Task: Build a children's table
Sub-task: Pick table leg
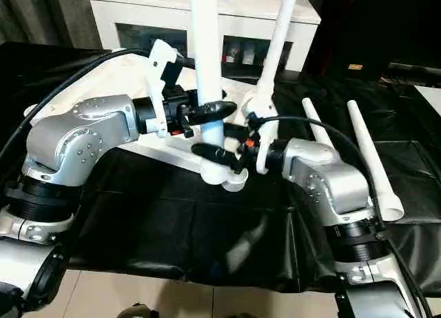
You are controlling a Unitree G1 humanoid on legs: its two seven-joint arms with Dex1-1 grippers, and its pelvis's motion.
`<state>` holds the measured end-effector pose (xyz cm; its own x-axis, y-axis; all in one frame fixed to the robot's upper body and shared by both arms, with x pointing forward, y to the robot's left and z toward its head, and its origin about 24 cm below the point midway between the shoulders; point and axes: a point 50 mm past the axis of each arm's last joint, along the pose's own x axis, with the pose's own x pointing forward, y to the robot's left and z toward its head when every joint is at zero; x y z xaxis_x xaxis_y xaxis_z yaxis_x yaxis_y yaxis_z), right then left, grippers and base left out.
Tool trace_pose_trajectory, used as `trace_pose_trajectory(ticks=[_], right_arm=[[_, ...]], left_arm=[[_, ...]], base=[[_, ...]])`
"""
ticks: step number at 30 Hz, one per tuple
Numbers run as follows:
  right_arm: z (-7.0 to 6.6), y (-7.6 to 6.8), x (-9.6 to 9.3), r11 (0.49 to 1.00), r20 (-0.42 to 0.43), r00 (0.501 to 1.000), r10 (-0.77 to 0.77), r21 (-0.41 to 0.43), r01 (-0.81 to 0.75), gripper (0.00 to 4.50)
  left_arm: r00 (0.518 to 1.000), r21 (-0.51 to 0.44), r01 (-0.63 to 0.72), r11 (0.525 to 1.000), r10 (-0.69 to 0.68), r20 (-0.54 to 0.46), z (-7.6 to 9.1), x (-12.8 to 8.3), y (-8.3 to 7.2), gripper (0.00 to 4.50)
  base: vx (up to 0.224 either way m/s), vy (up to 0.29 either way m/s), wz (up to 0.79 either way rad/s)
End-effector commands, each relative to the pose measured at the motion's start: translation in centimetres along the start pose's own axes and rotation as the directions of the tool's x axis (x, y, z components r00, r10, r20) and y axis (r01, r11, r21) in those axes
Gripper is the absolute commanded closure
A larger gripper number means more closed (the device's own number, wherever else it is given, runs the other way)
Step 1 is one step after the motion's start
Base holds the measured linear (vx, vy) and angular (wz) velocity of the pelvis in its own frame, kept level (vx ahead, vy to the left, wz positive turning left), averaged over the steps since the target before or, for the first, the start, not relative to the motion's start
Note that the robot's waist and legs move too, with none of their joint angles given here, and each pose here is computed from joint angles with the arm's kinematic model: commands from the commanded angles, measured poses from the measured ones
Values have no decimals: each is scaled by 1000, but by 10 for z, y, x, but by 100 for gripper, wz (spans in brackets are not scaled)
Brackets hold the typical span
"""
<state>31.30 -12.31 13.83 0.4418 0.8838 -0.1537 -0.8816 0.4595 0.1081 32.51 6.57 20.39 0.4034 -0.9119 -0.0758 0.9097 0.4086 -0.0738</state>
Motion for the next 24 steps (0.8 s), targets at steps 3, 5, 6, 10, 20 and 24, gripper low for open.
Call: trace_pose_trajectory(ticks=[3, 5, 6, 10, 20, 24], right_arm=[[7, -2, 1, 999, 9, 1000, 0, -40, 0, 159], [6, -2, 0, 999, 1, 1000, 6, -41, -6, 175], [6, -2, 0, 999, -3, 1000, 8, -42, -8, 182], [1, -1, -1, 999, -24, 999, 21, -36, -22, 209], [-5, 0, 0, 1000, -36, 999, 21, -21, -22, 265], [-4, -2, -1, 1000, -24, 1000, 1, -20, -2, 265]], left_arm=[[998, 33, 51, 998, -50, -24, 2, 4, -9, 262], [998, 38, 58, 998, -57, -31, 1, 4, -9, 262], [998, 40, 61, 997, -60, -35, 1, 4, -9, 262], [997, 41, 71, 997, -70, -35, 1, 5, -10, 262], [1000, 73, 8, 997, -6, -29, 3, 4, -3, 262], [999, -2, 19, 1000, -19, -40, 2, 3, -2, 192]], base=[[0, 0, 0], [0, 0, 0], [0, 0, 0], [0, 0, 0], [0, 0, 0], [0, 0, 0]])
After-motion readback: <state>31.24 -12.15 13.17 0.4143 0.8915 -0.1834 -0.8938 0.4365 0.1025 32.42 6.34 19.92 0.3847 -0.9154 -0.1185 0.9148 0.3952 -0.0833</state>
